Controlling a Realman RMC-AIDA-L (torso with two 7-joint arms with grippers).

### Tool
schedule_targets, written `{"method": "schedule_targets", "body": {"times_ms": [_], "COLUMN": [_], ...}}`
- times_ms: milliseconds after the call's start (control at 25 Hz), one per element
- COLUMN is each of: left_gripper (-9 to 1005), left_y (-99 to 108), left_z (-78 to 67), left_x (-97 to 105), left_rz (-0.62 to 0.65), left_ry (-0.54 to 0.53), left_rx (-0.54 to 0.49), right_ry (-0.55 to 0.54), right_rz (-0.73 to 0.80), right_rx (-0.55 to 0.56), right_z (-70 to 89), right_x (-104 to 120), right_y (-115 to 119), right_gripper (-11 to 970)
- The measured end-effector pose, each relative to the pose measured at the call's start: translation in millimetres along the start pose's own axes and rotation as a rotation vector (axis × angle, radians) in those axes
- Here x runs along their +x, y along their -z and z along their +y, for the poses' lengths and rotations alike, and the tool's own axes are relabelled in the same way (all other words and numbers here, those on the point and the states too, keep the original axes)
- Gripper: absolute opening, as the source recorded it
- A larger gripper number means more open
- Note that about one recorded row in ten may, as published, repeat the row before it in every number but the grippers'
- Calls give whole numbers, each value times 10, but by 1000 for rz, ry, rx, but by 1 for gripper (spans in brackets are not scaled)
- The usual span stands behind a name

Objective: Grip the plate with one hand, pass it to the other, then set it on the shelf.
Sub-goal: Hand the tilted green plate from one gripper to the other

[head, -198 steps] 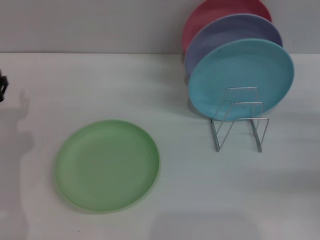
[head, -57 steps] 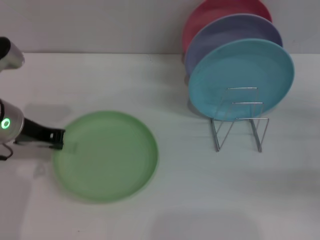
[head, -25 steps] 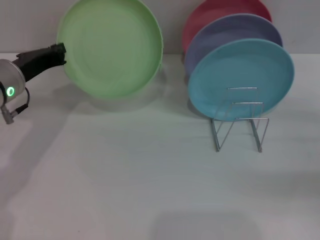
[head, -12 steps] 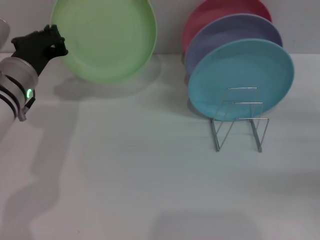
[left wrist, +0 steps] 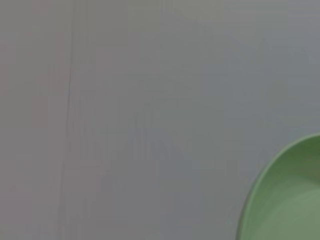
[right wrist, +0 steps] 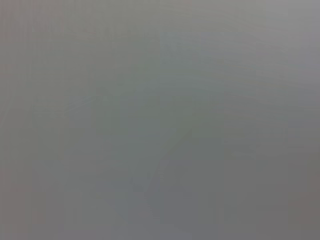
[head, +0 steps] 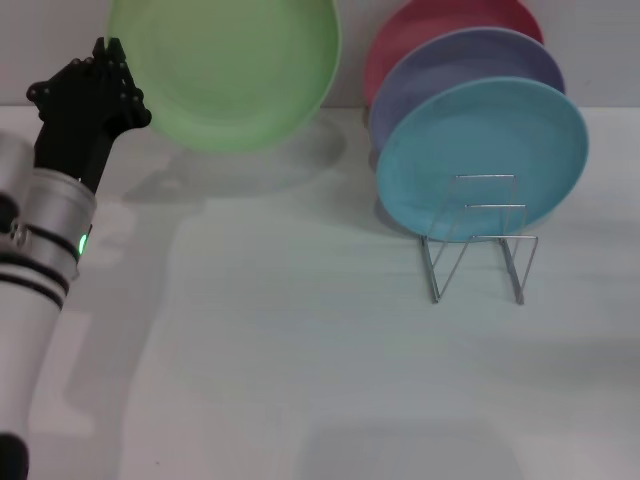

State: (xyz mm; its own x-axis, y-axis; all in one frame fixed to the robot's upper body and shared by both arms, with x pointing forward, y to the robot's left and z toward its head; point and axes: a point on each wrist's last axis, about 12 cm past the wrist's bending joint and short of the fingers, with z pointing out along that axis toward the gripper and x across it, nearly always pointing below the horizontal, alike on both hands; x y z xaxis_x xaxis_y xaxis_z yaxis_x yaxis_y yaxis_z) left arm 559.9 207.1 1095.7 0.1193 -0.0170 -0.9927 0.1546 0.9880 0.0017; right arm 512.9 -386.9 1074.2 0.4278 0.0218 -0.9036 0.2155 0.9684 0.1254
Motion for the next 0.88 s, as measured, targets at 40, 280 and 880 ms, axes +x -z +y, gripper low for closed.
{"method": "schedule_targets", "body": {"times_ms": [40, 280, 880], "left_gripper": [33, 33, 34], "left_y": [110, 279, 519], "left_z": [56, 164, 115], "left_x": [100, 214, 396], "left_rz": [-63, -117, -66], "left_ry": [55, 112, 42], "left_rx": [41, 80, 103], "right_ry": [-4, -25, 12], "right_rz": [1, 17, 56], "right_rx": [-12, -94, -305], "right_z": [24, 143, 878], "right_x": [5, 38, 154], "right_y": [13, 132, 741], "right_gripper": [727, 727, 726]}}
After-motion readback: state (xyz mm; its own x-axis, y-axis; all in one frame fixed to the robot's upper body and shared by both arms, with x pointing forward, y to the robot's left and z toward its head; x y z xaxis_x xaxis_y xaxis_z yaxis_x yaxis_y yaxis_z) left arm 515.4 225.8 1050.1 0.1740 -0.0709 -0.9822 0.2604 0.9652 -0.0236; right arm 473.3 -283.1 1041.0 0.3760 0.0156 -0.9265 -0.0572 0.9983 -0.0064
